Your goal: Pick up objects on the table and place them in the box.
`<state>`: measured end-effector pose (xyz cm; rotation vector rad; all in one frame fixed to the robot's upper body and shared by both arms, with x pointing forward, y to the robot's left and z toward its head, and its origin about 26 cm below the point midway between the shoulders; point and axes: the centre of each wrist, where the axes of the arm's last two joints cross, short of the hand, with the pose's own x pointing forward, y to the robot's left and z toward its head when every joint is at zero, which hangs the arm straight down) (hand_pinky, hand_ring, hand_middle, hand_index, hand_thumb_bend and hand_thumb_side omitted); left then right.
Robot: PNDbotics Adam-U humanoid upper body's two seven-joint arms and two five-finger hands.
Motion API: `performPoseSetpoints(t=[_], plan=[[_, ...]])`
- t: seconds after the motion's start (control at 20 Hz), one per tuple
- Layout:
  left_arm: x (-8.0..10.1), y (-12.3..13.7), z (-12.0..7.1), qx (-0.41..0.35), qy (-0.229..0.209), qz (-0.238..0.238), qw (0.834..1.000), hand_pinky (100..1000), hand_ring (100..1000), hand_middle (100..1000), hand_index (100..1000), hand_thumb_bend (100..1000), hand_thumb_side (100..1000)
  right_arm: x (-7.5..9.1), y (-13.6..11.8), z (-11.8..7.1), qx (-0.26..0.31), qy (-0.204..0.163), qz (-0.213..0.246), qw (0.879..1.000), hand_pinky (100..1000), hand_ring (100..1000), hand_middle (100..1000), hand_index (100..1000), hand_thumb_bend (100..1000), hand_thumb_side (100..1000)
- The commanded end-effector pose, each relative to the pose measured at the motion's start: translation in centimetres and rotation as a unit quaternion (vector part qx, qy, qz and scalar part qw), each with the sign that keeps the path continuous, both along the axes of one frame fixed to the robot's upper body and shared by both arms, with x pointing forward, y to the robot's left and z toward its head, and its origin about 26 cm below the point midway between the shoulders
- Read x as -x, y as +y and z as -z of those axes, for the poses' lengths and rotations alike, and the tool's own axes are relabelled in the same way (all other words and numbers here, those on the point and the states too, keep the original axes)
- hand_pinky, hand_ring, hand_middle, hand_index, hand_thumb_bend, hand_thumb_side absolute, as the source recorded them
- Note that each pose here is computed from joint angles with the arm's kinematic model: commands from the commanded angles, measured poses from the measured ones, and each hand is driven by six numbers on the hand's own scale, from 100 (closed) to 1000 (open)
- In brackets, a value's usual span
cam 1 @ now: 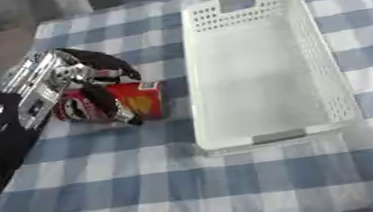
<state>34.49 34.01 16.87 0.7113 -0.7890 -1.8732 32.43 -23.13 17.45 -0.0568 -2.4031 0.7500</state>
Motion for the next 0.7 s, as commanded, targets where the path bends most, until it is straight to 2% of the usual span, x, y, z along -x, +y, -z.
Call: performPoseSetpoints(t=[0.05,0.2,0.7], plan=[[0.32,1.42,-1.41,-0.033,-0.011,-0.009,0.999,760,845,915,1000,623,803,-0.04,0.17,-0.8,0.001,-0.015,-0.006,1.0,348,553,607,834,100,792],[0.59,2.0,-1.46,-0.049,-0.006,-0.012,0.999,767,847,908,1000,708,779,-0.04,0.19,-0.8,0.001,-0.015,-0.006,1.0,348,553,607,834,100,792],[0.95,2.0,-1.1,-0.058,-0.002,-0.008,0.998,759,838,900,999,670,785,-0.1,0.35,-0.95,-0.001,-0.018,-0.008,1.0,348,553,607,833,100,789]])
